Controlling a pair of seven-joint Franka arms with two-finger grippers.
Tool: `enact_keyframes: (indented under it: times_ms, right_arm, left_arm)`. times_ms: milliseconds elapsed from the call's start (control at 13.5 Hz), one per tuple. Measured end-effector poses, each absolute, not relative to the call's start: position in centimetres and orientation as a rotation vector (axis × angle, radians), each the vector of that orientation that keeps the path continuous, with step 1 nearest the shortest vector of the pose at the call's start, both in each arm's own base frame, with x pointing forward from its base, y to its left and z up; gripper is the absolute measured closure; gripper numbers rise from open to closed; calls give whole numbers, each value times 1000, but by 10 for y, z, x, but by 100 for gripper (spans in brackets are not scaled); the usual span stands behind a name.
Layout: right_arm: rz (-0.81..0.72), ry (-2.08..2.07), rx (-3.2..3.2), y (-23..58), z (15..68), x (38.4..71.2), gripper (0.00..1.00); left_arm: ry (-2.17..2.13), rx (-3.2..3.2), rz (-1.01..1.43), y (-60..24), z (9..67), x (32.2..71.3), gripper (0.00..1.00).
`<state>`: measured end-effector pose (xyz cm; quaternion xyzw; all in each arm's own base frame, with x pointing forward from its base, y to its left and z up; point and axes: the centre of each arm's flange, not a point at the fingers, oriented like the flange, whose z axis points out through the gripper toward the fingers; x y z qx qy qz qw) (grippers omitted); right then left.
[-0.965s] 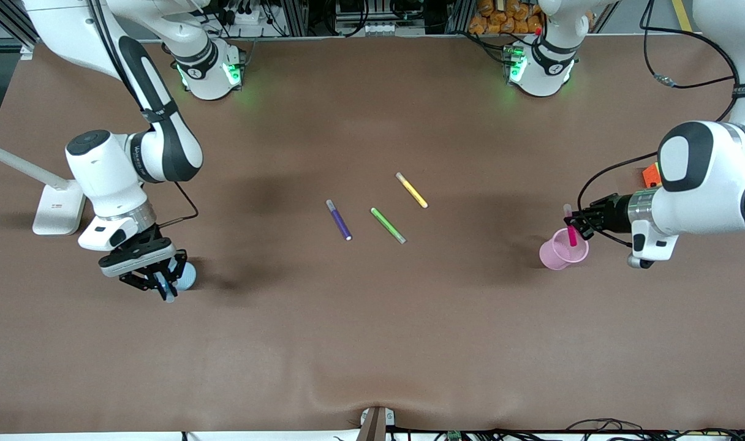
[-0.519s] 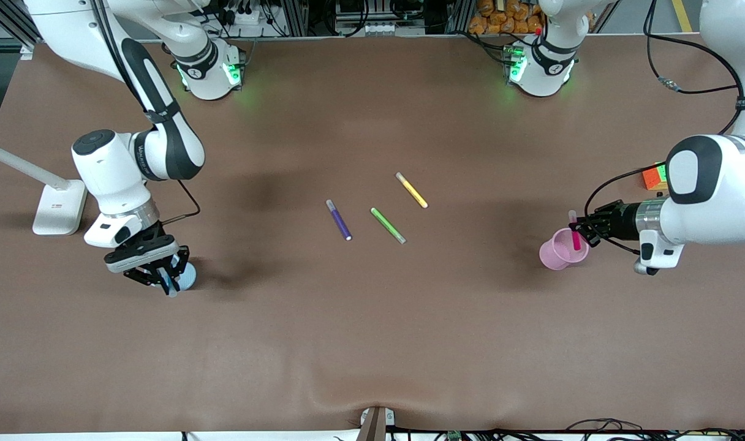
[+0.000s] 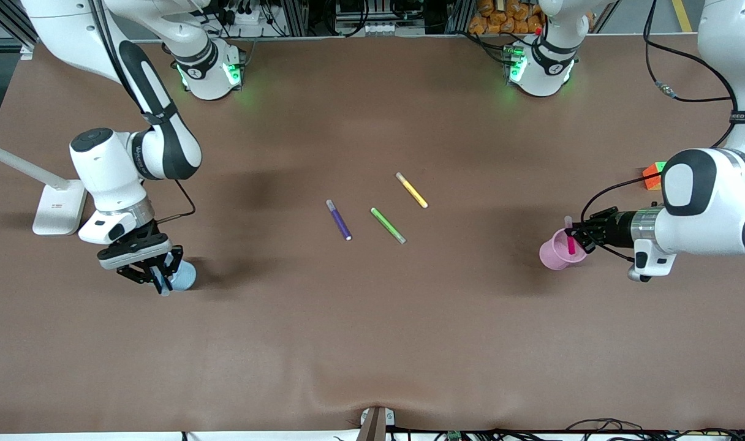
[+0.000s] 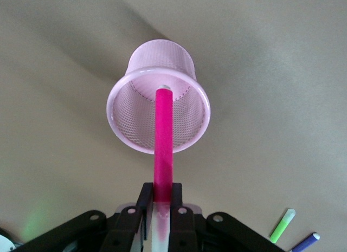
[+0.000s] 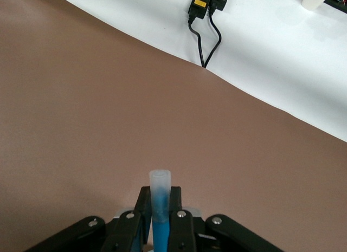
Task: Place pink and blue markers in matching cups
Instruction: 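Lower the markers into the cups and open both grippers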
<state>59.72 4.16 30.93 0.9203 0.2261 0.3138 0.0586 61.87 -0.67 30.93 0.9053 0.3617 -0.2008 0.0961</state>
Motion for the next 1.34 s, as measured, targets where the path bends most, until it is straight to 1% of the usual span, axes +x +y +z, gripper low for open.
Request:
enact_keyframes:
  times_ms: [148,223,297,519,742,816,890,965,1113,1187,1335]
  right_arm:
    - [944,676,2790,37,306,596,83]
    - [935,672,2793,35,302,595,83]
    - [925,670,2797,34,298,594,83]
    - [897,663,2807,30,287,593,83]
    - [876,664,2814,29,278,591,83]
    - [872,664,2816,29,276,591,82]
    - [868,664,2817,29,275,590,78]
    - [865,665,2818,29,274,590,69]
    - [865,664,2818,29,274,590,45]
    - [866,664,2818,29,274,590,36]
    - [870,663,2816,29,275,590,13]
  left_arm:
    - [1072,2679,-602,-6,306,620,84]
    - [1071,2678,-597,-6,307,621,79]
    - [1071,2677,-589,-6,309,623,66]
    - [1069,2675,-551,-4,320,631,37]
    - [1059,2675,-512,-1,344,640,4]
    - [1046,2679,-501,0,357,643,0]
    - [1012,2688,-485,1,372,646,0]
    - [968,2702,-465,2,387,648,0]
    - [883,2739,-392,7,419,649,0]
    - [849,2762,-353,8,434,648,0]
    - [795,2822,-287,12,456,645,0]
